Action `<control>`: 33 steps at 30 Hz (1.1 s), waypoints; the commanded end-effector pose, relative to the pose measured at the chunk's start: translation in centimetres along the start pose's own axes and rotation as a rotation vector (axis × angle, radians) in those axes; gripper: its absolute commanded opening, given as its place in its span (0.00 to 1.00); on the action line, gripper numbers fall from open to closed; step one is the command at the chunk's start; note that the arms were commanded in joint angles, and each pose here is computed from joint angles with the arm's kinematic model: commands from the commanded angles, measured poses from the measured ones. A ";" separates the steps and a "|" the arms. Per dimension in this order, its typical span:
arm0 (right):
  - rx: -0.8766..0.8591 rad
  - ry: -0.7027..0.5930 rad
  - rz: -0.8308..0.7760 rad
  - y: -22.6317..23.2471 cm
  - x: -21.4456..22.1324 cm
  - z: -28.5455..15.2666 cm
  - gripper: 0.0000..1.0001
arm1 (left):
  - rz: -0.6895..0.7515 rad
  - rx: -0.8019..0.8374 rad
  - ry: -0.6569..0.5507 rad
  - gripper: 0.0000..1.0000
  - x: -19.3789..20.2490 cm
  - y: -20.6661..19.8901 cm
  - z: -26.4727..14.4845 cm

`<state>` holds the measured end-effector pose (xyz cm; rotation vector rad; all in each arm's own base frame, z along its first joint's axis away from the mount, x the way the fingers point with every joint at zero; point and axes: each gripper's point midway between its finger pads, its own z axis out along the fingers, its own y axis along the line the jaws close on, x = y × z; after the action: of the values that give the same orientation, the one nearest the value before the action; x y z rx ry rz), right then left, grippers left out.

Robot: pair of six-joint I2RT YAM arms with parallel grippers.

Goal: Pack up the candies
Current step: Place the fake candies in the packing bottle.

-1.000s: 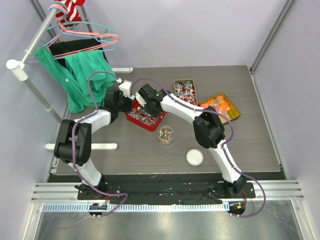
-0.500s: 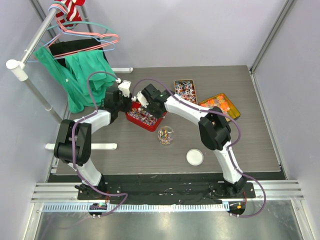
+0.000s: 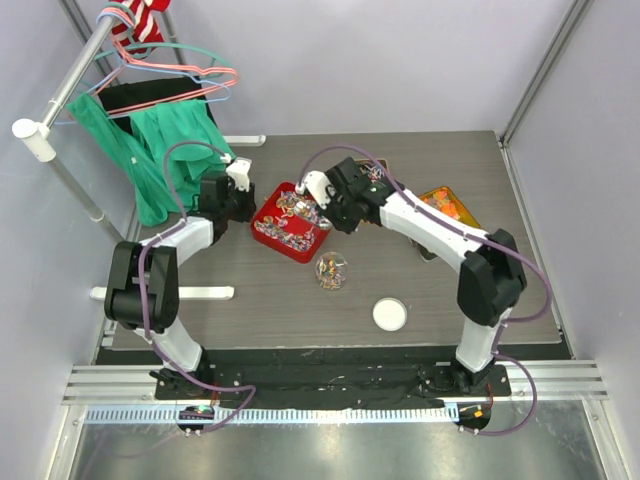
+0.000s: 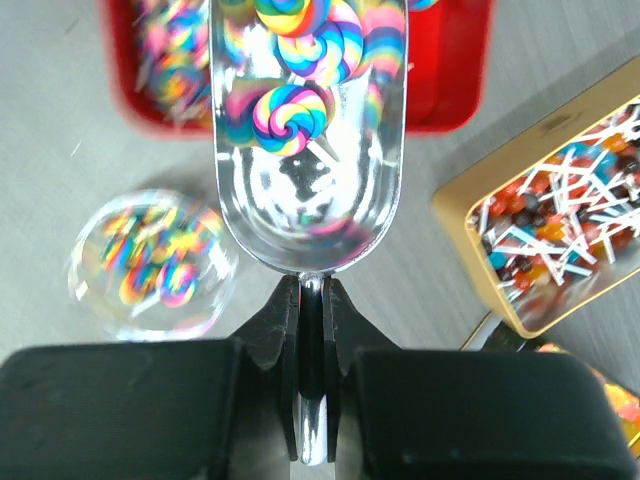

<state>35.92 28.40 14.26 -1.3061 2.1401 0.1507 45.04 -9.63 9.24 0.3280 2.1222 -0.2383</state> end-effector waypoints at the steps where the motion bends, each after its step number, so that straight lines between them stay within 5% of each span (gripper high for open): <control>1: -0.045 -0.103 -0.097 1.4 -0.3 -4.6 0.01 | 0.076 0.017 -0.054 0.34 -3.5 0.0 -1.8; 12: -0.107 0.004 -0.245 3.6 5.9 -9.1 0.01 | 0.123 0.018 0.061 0.34 -1.5 0.3 -3.5; 20: -0.078 0.212 -0.372 3.2 9.6 -9.5 0.01 | 0.159 -0.002 0.091 0.34 -1.6 0.7 -5.0; 33: 0.043 0.476 -0.592 2.1 9.8 -8.6 0.01 | 0.170 -0.013 0.106 0.34 -1.0 0.9 -5.3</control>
<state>25.79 18.90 13.21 -2.0041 2.0540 -0.2879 40.94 -7.75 10.20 0.5218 2.2541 -0.1403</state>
